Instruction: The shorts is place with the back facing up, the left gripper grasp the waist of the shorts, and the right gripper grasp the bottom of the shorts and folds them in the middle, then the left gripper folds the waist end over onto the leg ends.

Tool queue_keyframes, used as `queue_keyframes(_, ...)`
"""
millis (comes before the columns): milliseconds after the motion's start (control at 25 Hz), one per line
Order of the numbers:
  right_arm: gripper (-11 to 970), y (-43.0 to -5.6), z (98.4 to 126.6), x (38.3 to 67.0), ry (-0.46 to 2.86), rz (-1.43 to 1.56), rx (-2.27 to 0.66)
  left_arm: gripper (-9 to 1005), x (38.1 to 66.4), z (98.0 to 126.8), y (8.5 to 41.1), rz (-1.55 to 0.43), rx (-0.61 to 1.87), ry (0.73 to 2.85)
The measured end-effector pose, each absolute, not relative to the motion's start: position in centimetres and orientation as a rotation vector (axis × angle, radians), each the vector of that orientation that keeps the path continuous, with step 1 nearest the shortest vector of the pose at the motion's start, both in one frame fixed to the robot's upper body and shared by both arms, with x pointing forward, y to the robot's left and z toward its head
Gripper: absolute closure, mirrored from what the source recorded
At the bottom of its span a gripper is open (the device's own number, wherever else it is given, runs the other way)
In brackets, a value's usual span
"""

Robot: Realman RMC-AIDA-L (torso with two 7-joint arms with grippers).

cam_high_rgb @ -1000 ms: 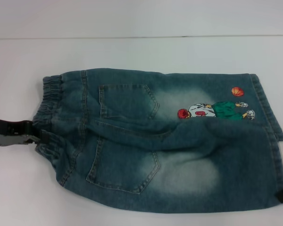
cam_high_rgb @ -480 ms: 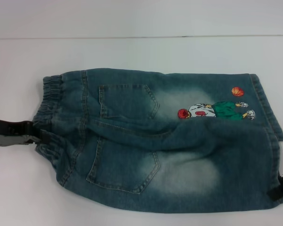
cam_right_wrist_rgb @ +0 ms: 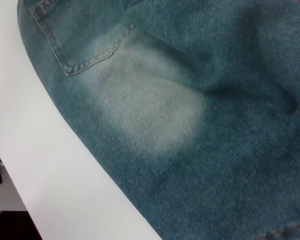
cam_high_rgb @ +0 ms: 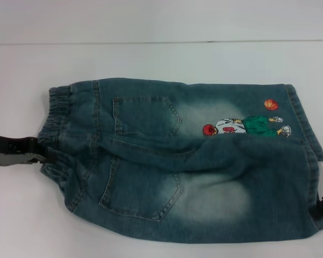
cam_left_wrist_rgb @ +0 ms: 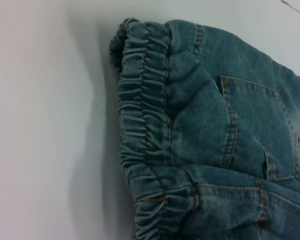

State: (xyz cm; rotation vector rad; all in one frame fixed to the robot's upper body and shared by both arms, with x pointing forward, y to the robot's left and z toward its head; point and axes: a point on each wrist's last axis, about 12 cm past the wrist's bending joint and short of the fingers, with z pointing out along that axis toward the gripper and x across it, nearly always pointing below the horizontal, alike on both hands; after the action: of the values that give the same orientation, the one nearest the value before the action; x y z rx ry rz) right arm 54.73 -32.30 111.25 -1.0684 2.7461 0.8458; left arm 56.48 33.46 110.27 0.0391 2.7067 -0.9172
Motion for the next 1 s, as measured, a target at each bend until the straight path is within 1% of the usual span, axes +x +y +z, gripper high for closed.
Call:
queue_keyframes(80, 853, -32.3, 111.2, 54.7, 2.746, 0.846, -1.069, 940, 56.5, 110.3, 33.5, -0.917, 0.040, 2.706)
queue_keyframes(240, 900, -32.4, 111.3, 54.9, 2.721, 0.838, -1.033, 940, 56.5, 110.3, 33.5, -0.916, 0.038, 2.706)
queue_keyframes(440, 958, -33.7, 112.0, 55.6, 2.538, 0.898, -0.827, 940, 56.6, 110.5, 33.9, -0.939, -0.021, 2.663)
queue_keyframes(680, 957, -35.1, 111.6, 55.5, 2.347, 0.983, -0.569, 940, 56.6, 110.8, 35.2, -1.006, -0.177, 2.524)
queue_keyframes(920, 958, -35.7, 109.4, 55.5, 2.219, 0.976, -0.309, 940, 57.0, 110.6, 35.5, -1.045, -0.269, 2.419)
queue_keyframes(1000, 958, -35.5, 108.8, 55.7, 2.190, 0.965, -0.263, 940, 57.3, 110.0, 35.3, -1.067, -0.337, 2.358)
